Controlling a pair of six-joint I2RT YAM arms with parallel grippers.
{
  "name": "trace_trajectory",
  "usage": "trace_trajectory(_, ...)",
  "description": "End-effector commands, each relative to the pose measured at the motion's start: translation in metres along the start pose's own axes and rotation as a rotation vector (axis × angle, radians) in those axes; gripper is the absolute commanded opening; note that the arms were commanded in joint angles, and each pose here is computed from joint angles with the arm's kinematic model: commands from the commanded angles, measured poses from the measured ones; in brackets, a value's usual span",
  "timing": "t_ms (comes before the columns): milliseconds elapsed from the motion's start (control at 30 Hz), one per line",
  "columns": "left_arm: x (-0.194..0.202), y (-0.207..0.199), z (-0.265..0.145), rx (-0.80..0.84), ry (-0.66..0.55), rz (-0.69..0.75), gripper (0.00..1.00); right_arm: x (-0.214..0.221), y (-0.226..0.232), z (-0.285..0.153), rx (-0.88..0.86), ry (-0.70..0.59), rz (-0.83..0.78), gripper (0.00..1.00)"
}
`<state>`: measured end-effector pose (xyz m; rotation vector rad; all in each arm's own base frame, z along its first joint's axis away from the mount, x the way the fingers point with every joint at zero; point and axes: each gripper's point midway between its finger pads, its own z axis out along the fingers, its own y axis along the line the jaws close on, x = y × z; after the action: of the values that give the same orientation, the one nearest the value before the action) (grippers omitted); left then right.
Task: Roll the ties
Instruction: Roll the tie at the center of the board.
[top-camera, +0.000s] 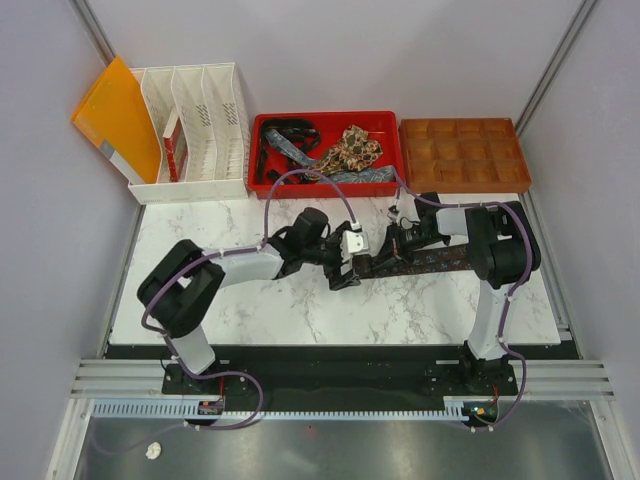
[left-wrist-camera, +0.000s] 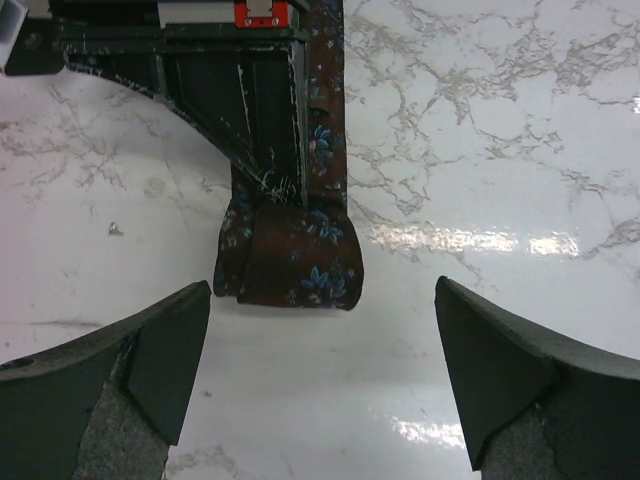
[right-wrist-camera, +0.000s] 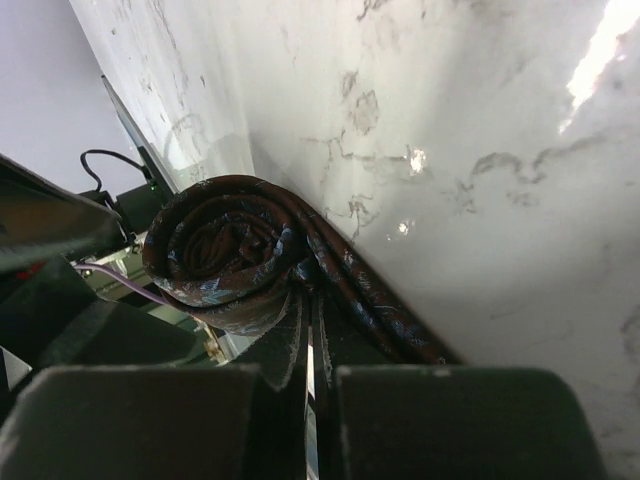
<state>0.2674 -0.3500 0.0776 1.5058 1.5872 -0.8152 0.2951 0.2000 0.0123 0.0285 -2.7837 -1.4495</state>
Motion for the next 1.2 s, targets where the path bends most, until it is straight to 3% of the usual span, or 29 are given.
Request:
trace_trajectory(0,-0.016,0.021,0.018,-0.11,-0.03,0.18,1.0,0.011,-0.04,0.011,0.162,0.031,-0.019,0.0)
trace_trajectory(333,0.007,0.02,0.045,-0.041,0.082,0.2,1.0,0.01,-0.031,0.01,0.143,0.026,-0.019,0.0)
trace_trajectory(533,0.012,0.016,0.047,-0.015,0.088,0.209,0.98,0.009,-0.027,0.01,0.132,0.024,-0.014,0.0)
trace_trajectory(600,0.011,0.013,0.049,0.02,0.094,0.22,0.91,0.008,-0.025,0.01,0.122,0.023,-0.013,0.0)
trace_trajectory(733,0.022,0.004,0.048,0.09,0.153,0.192,0.59,0.002,-0.017,0.008,0.098,0.01,-0.011,0.0)
trace_trajectory(933,0.03,-0.005,0.047,0.141,0.203,0.152,0.42,-0.008,-0.001,0.004,0.059,-0.023,-0.013,0.0)
trace_trajectory(1167,0.048,-0.017,0.043,0.206,0.269,0.127,0.29,-0.026,0.015,-0.009,0.007,-0.078,-0.011,0.0)
